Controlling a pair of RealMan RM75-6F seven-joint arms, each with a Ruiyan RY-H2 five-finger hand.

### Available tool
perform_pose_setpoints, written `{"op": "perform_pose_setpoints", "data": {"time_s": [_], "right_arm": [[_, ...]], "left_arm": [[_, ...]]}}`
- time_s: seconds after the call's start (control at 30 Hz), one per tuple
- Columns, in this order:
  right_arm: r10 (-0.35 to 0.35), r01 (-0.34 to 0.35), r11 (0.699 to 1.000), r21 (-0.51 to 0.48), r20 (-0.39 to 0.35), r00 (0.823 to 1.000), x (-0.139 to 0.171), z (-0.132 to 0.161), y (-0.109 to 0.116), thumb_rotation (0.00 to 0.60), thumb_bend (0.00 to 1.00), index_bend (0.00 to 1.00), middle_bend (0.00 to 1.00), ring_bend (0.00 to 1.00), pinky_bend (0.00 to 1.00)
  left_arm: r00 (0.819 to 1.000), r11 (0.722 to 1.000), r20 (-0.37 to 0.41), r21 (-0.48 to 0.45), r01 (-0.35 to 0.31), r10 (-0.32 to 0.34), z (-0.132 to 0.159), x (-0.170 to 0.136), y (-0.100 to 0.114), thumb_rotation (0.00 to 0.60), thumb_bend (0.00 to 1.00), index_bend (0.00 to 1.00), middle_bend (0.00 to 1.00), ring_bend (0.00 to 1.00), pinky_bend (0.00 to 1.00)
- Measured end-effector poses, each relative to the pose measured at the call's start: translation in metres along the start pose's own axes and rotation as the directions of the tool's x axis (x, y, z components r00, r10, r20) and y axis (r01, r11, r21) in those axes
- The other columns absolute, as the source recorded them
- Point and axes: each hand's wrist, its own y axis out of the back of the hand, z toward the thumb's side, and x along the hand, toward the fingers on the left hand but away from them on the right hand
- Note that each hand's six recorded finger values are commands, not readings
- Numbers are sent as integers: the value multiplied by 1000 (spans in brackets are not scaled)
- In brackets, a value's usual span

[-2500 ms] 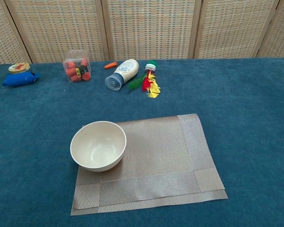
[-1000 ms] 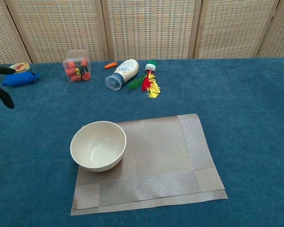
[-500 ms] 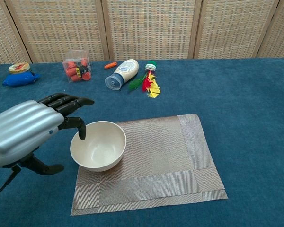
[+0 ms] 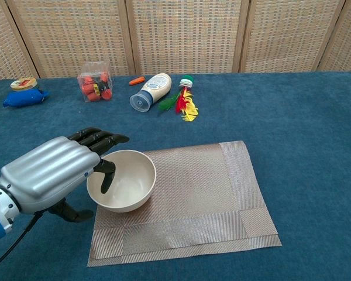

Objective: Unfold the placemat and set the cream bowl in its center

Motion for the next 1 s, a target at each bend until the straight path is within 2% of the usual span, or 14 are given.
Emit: {"op": "perform_pose_setpoints", "data": {"time_s": [0.2, 0.43, 0.6, 0.8, 1.0], "right_arm": [[1, -1, 1000, -1, 0, 1000, 0, 0, 0, 600, 88, 66, 0, 0, 0], [-2, 2, 1000, -8, -4, 1000, -1, 1, 0, 600, 88, 74, 0, 0, 0], [-9, 9, 1000, -16, -8, 1000, -1, 1, 1, 600, 88, 74, 0, 0, 0], [-11, 10, 1000, -17, -8, 1000, 0, 1, 2, 600, 88, 74, 0, 0, 0], [-9, 9, 1000, -15, -11, 1000, 1, 3, 2, 600, 88, 74, 0, 0, 0]], "left_arm": [[1000, 1000, 3, 5, 4, -4, 1, 6, -5, 600, 255, 610, 0, 0, 0], [1000, 1000, -4, 9, 4, -4, 2, 14, -8, 600, 363, 676, 0, 0, 0], [1000, 1000, -13, 13, -15, 15, 0, 14, -6, 600, 380, 726, 0, 0, 0], [999, 1000, -22, 13, -28, 29, -6, 12, -2, 600, 380, 728, 0, 0, 0], [997, 998, -57, 38, -43, 45, -29, 11, 7, 600, 379, 723, 0, 0, 0]]}}
